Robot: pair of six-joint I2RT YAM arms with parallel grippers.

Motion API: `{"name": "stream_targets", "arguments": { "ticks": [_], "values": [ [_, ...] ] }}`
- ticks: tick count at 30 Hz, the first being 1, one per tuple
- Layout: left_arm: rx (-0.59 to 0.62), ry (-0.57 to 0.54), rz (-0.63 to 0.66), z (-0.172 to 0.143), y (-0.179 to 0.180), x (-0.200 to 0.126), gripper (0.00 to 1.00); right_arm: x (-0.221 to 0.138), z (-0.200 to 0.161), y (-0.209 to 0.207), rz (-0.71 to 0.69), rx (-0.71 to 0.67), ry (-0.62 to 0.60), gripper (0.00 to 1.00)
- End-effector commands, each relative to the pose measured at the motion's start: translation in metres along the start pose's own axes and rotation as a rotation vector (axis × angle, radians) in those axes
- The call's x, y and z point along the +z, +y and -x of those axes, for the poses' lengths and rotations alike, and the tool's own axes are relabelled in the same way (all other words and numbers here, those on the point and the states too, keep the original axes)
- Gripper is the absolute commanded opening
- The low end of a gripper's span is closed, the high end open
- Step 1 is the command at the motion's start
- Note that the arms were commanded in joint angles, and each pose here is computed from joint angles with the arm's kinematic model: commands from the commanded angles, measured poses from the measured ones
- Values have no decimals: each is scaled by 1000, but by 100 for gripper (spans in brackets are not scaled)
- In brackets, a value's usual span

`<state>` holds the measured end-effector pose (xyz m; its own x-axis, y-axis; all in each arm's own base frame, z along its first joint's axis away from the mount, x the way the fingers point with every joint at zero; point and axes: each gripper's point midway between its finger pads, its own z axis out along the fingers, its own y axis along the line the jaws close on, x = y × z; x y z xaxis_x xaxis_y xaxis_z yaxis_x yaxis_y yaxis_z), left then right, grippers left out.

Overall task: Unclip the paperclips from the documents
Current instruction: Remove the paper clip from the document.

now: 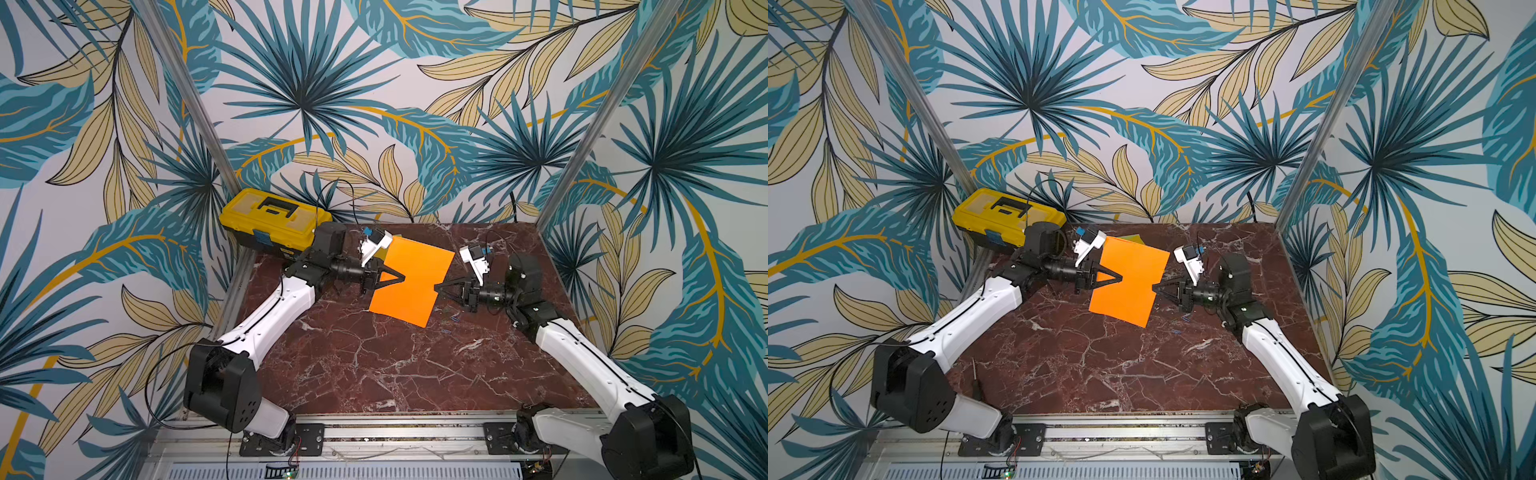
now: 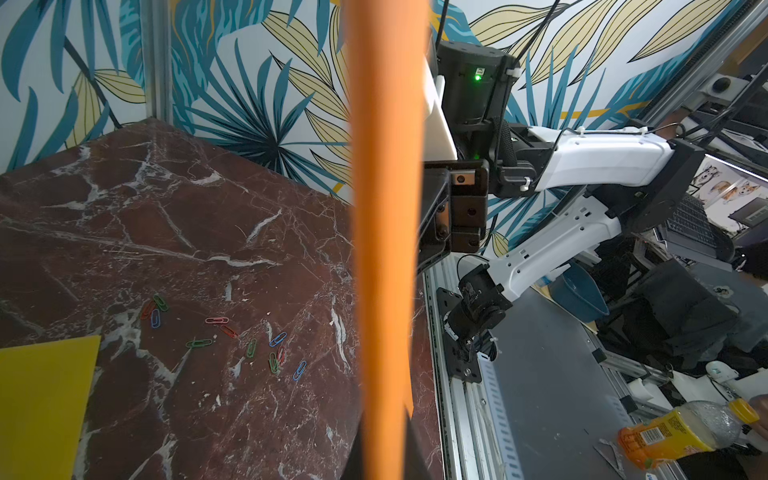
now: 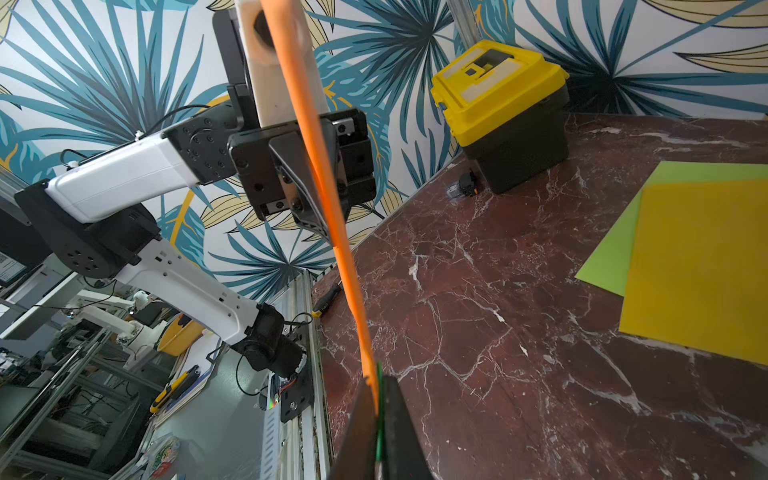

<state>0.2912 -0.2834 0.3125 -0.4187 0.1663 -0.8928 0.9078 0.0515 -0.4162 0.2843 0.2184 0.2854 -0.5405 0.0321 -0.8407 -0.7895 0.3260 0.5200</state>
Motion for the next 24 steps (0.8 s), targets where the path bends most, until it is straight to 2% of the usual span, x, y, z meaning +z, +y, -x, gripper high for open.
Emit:
{"name": "stream_targets", "arguments": {
  "ticks": [1,24],
  "values": [
    [31,-19,18,4,-5,-9,0,-5,-6,-1,-9,9,11,7],
    [35,-25,31,5,-3,-14,0,-6,-10,-3,-29,12,20,7]
  ]
}}
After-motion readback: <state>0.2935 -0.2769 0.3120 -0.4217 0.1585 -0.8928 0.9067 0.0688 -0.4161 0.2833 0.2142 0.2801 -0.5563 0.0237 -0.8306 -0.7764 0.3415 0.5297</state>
